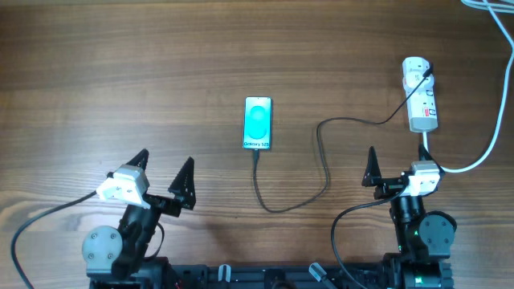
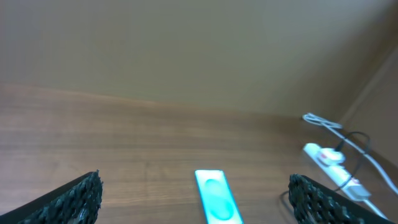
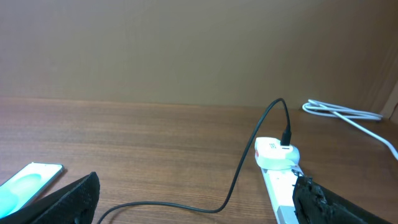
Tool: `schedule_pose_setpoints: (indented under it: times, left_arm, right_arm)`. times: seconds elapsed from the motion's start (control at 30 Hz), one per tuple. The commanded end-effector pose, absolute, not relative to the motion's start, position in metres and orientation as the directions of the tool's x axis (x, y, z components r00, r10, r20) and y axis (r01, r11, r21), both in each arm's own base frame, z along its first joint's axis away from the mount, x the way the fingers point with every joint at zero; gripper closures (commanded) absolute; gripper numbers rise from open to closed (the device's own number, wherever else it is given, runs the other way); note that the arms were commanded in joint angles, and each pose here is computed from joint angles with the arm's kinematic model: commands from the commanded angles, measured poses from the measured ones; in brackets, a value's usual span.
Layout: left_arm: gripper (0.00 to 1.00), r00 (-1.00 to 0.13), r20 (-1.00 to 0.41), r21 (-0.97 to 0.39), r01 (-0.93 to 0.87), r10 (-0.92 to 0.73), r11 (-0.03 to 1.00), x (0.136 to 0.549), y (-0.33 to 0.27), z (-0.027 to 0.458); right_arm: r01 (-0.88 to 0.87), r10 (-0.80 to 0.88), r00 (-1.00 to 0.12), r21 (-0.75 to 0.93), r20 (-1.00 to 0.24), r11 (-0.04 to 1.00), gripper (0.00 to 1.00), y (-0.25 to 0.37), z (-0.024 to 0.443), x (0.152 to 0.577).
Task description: Plug charger to phone and switch on socket
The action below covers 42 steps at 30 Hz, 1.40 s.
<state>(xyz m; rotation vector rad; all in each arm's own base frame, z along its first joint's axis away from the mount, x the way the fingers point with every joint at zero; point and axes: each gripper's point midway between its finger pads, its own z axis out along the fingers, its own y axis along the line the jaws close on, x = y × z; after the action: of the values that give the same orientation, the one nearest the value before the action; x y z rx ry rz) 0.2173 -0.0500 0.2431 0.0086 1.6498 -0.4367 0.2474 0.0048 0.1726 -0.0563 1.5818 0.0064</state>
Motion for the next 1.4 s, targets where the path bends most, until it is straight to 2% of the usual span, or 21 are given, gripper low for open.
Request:
schedule_pose_setpoints:
  times: [0.0,0.17,0.5,0.67,0.77,0.87,0.93,1.37]
  left_arm:
    - [0.00,-0.085,-0.972,-0.233,0.250,-0.218,0.940,0.223,-0.044,0.228]
    - [0.00,-0.005,-0.990,-0.138,0.267,-0.142,0.954,0.229,-0.044,0.218]
    - [0.00,0.050,-0.988,-0.132,0.179,-0.143,0.975,0.243,-0.024,0.195]
    - [0.00,0.065,-0.987,-0.141,0.053,-0.144,0.989,0.246,-0.003,0.193]
    - [0.00,0.021,-0.994,-0.106,-0.002,-0.106,0.994,0.247,0.005,0.180]
    - [0.00,-0.073,-0.997,-0.033,-0.006,-0.033,0.999,0.246,0.005,0.157]
    - [0.00,-0.072,-0.997,0.007,-0.012,0.006,1.000,0.246,0.007,0.157]
    - [0.00,-0.074,-0.997,0.008,-0.035,0.005,0.999,0.246,0.011,0.157]
  right_arm:
    - [-0.029,-0.050,0.002,-0.050,-0.999,0.998,0.00,0.003,0.175,0.247]
    - [-0.029,-0.050,0.002,-0.050,-0.999,0.998,0.00,0.003,0.175,0.247]
    - [-0.029,-0.050,0.002,-0.050,-0.999,0.998,0.00,0.003,0.175,0.247]
    - [-0.029,-0.050,0.002,-0.050,-0.999,0.998,0.00,0.003,0.175,0.247]
    - [-0.029,-0.050,0.002,-0.050,-0.999,0.998,0.00,0.003,0.175,0.247]
    - [-0.029,-0.050,0.002,-0.050,-0.999,0.998,0.00,0.003,0.175,0.247]
    - [-0.029,-0.050,0.002,-0.050,-0.999,0.998,0.00,0.003,0.175,0.247]
    - [-0.029,-0.050,0.002,-0.050,-0.999,0.998,0.00,0.003,0.175,0.247]
